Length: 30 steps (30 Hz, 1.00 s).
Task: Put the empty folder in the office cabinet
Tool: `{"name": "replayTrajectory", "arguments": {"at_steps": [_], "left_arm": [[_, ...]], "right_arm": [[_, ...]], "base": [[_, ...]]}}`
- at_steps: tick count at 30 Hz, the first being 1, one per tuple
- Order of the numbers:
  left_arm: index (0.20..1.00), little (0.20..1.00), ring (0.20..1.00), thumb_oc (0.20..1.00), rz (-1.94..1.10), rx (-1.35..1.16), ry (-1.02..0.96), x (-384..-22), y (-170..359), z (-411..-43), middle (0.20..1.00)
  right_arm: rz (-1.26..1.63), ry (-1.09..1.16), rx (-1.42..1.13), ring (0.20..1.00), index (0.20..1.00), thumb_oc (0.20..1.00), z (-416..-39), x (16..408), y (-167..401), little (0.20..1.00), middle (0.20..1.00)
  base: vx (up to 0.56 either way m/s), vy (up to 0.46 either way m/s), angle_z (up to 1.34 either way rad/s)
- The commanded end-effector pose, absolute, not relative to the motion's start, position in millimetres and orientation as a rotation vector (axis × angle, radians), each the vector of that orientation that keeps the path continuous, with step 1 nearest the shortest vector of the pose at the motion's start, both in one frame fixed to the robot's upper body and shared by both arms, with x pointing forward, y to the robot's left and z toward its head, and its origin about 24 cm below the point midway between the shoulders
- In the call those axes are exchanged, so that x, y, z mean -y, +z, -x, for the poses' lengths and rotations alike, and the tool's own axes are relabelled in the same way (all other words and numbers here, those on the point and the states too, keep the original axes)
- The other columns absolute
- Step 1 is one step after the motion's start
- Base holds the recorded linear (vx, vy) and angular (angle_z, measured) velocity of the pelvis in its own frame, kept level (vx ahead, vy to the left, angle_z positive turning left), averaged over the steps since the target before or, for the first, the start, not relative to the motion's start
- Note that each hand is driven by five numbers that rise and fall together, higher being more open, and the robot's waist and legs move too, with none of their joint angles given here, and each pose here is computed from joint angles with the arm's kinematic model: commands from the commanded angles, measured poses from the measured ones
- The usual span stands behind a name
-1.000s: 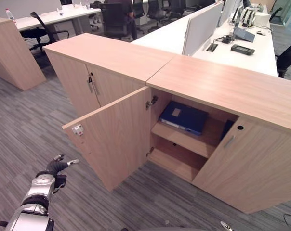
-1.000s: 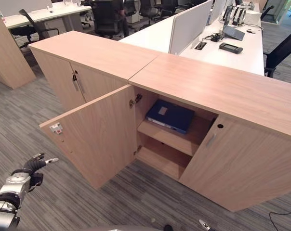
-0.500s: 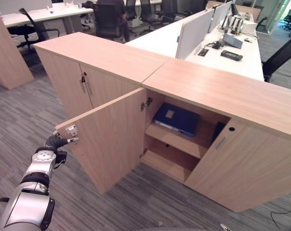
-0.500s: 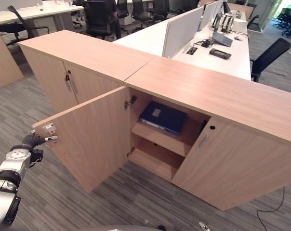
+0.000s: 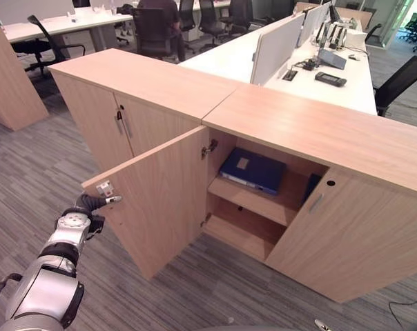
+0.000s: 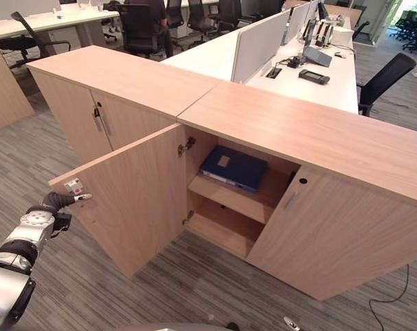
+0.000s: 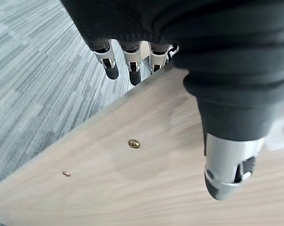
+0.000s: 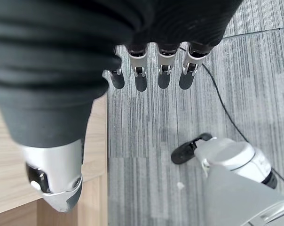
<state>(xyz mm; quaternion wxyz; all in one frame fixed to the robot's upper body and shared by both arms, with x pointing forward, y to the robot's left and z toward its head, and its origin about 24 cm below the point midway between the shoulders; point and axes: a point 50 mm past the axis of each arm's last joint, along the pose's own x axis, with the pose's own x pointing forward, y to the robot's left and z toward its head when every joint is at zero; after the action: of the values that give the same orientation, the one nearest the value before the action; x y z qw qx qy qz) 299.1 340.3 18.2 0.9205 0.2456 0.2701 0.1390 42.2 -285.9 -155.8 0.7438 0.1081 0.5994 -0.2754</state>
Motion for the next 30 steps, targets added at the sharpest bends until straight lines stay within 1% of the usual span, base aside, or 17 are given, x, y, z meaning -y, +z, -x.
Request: {"name": "replayTrajectory", "arguments": {"at_steps": [1, 3, 4, 6, 7, 8, 10, 11, 12, 14, 19, 21, 22, 23, 24, 26, 30], "left_arm": [[1.000, 1.000, 1.000, 1.000, -0.522, -0.317, 0.103, -274, 65, -363, 1.000], [1.000, 1.000, 1.000, 1.000, -0.511, -0.283, 0.052, -255, 64, -367, 1.000], [1.000, 1.000, 1.000, 1.000, -0.488, -0.241, 0.010, -239, 66, -370, 1.000], [1.000, 1.000, 1.000, 1.000, -0.445, -0.149, -0.114, -201, 70, -373, 1.000], [1.000, 1.000, 1.000, 1.000, -0.364, -0.051, -0.265, -161, 76, -367, 1.000], [1.000, 1.000, 1.000, 1.000, -0.364, -0.053, -0.265, -161, 75, -366, 1.000], [1.000, 1.000, 1.000, 1.000, -0.295, -0.005, -0.395, -132, 78, -357, 1.000], [1.000, 1.000, 1.000, 1.000, -0.287, 0.051, -0.493, -113, 85, -350, 1.000], [1.000, 1.000, 1.000, 1.000, -0.288, 0.050, -0.493, -113, 85, -349, 1.000], [1.000, 1.000, 1.000, 1.000, -0.324, 0.113, -0.570, -98, 93, -342, 1.000], [1.000, 1.000, 1.000, 1.000, -0.307, 0.243, -0.690, -64, 117, -332, 1.000], [1.000, 1.000, 1.000, 1.000, -0.216, 0.272, -0.754, -50, 125, -324, 1.000], [1.000, 1.000, 1.000, 1.000, -0.215, 0.271, -0.754, -50, 125, -324, 1.000], [1.000, 1.000, 1.000, 1.000, -0.135, 0.300, -0.844, -35, 134, -313, 1.000], [1.000, 1.000, 1.000, 1.000, -0.089, 0.312, -0.886, -30, 138, -307, 1.000], [1.000, 1.000, 1.000, 1.000, 0.024, 0.322, -0.971, -21, 145, -292, 1.000], [1.000, 1.000, 1.000, 1.000, 0.106, 0.301, -1.050, -13, 144, -281, 1.000]], "right_arm": [[-0.186, -0.601, -1.303, 1.000, 1.000, 1.000, -54, 295, -151, 1.000, 1.000], [-0.188, -0.601, -1.301, 1.000, 1.000, 1.000, -55, 293, -151, 1.000, 1.000], [-0.193, -0.601, -1.296, 1.000, 1.000, 1.000, -57, 292, -152, 1.000, 1.000], [-0.200, -0.603, -1.291, 1.000, 1.000, 1.000, -59, 290, -152, 1.000, 1.000], [-0.221, -0.608, -1.275, 1.000, 1.000, 1.000, -63, 287, -153, 1.000, 1.000], [-0.221, -0.608, -1.276, 1.000, 1.000, 1.000, -63, 287, -153, 1.000, 1.000], [-0.250, -0.608, -1.266, 1.000, 1.000, 1.000, -66, 282, -154, 1.000, 1.000], [-0.272, -0.615, -1.259, 1.000, 1.000, 1.000, -68, 280, -155, 1.000, 1.000], [-0.273, -0.616, -1.260, 1.000, 1.000, 1.000, -68, 280, -155, 1.000, 1.000], [-0.291, -0.621, -1.258, 1.000, 1.000, 1.000, -68, 278, -155, 1.000, 1.000], [-0.275, -0.611, -1.256, 1.000, 1.000, 1.000, -70, 277, -155, 1.000, 1.000], [-0.268, -0.605, -1.256, 1.000, 1.000, 1.000, -71, 277, -155, 1.000, 1.000], [-0.268, -0.605, -1.256, 1.000, 1.000, 1.000, -71, 277, -155, 1.000, 1.000], [-0.263, -0.594, -1.261, 1.000, 1.000, 1.000, -72, 274, -156, 1.000, 1.000], [-0.265, -0.590, -1.261, 1.000, 1.000, 1.000, -72, 273, -156, 1.000, 1.000], [-0.279, -0.572, -1.268, 1.000, 1.000, 1.000, -72, 265, -159, 1.000, 1.000], [-0.282, -0.560, -1.291, 1.000, 1.000, 1.000, -67, 260, -161, 1.000, 1.000]], "base": [[0.00, 0.000, 0.00], [0.00, 0.000, 0.00], [0.00, 0.000, 0.00], [-0.02, -0.009, 0.03], [-0.02, -0.014, 0.12], [-0.02, -0.017, 0.23], [-0.01, -0.018, 0.32], [-0.01, -0.015, 0.27], [-0.01, -0.011, 0.19], [0.00, -0.007, 0.17], [-0.01, -0.010, 0.14], [0.00, -0.003, 0.03], [-0.01, -0.003, -0.11], [0.00, -0.005, -0.15], [0.00, -0.005, -0.18], [0.00, -0.005, -0.35], [-0.01, 0.002, -0.20]]}}
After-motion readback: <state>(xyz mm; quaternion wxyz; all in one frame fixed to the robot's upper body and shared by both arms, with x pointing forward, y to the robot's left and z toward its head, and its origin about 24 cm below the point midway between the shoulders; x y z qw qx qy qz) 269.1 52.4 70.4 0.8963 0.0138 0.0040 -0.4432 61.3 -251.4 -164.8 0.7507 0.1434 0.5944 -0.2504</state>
